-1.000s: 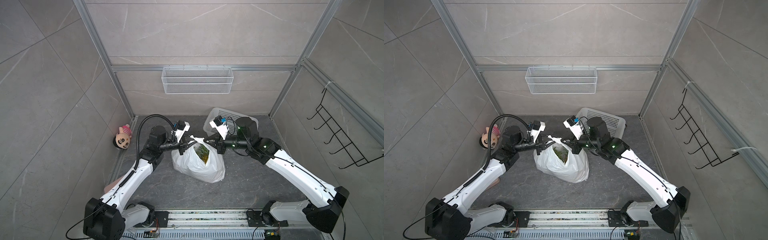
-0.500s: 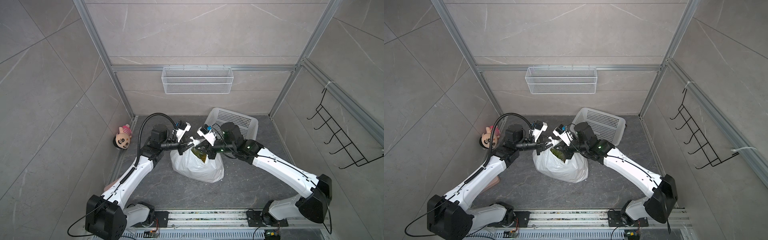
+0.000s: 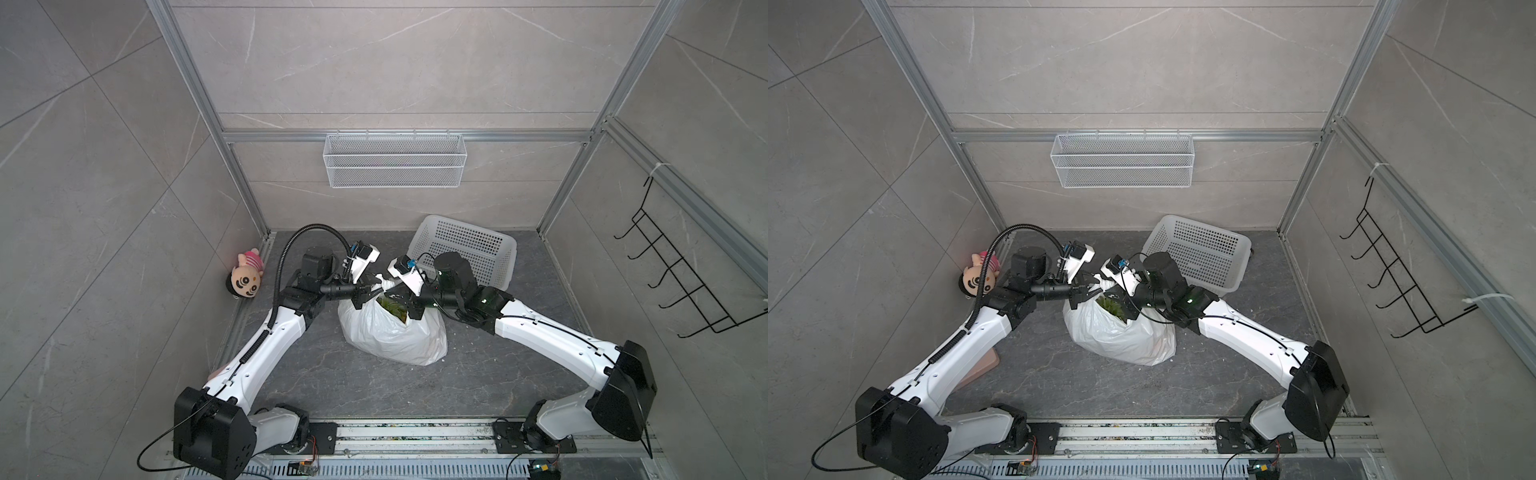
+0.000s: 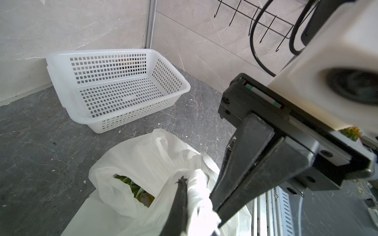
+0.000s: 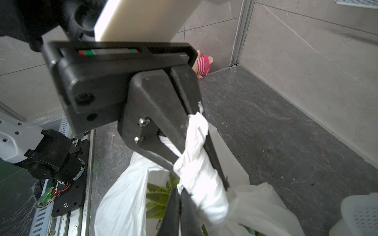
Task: Place the pineapple into a plastic bag & tie a knot
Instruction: Cross the plastic bag at the center of the board.
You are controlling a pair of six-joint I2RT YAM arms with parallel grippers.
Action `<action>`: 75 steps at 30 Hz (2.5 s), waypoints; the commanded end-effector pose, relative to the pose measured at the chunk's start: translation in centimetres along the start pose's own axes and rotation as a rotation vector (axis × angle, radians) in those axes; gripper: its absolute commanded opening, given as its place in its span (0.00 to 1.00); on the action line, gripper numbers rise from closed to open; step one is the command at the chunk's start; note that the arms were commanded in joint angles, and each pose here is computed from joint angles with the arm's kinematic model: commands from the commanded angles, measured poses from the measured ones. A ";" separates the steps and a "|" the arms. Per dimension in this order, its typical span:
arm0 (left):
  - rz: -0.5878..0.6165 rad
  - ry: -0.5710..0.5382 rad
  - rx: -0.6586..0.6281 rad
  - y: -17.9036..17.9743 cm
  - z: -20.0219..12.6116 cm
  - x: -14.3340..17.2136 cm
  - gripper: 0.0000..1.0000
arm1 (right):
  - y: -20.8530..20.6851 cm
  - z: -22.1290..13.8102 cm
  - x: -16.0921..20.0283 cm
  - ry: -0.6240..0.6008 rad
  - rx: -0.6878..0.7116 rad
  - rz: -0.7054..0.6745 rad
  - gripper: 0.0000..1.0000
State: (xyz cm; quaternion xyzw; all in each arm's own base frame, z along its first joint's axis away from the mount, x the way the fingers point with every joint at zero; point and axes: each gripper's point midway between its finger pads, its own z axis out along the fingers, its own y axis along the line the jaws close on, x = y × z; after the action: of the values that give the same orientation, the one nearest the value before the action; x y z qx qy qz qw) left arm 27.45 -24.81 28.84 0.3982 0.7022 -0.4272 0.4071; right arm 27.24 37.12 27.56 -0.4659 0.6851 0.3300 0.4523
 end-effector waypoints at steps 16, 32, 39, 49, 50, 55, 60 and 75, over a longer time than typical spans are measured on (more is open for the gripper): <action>0.213 -0.166 0.036 -2.0 -1.2 -4.1 0.00 | 0.6 -0.5 2.3 0.058 -0.055 0.100 0.02; 0.346 -0.176 0.081 -3.9 -1.9 -3.3 0.00 | 1.3 -7.3 -6.1 -0.088 -0.107 0.062 0.62; 0.419 -0.196 0.088 -4.4 -2.2 -3.4 0.00 | -0.8 -6.3 -7.5 -0.068 -0.167 0.097 0.68; 0.436 -0.200 0.078 -4.5 -2.3 -3.7 0.00 | -3.0 -4.8 -6.2 -0.017 -0.161 0.091 0.70; 0.437 -0.200 0.077 -4.4 -2.3 -3.7 0.00 | -2.5 -4.7 -5.7 -0.001 -0.195 0.079 0.70; 0.441 -0.197 0.074 -4.3 -2.2 -3.8 0.00 | -0.5 -4.4 -4.7 0.021 -0.327 0.037 0.70; 0.440 -0.192 0.079 -4.3 -2.2 -3.9 0.00 | 0.2 -3.8 -3.9 0.049 -0.375 0.023 0.70; 0.434 -0.200 0.111 -4.8 -2.2 -4.0 0.00 | 0.6 -1.8 -3.0 0.096 -0.380 -0.004 0.69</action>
State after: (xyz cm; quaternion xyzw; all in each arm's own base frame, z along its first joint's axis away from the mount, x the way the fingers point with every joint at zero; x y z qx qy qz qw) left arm 25.02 -24.89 32.00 0.4947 0.5769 -0.3988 0.5132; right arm 26.25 36.56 31.86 -0.5506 0.6260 0.4415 0.3317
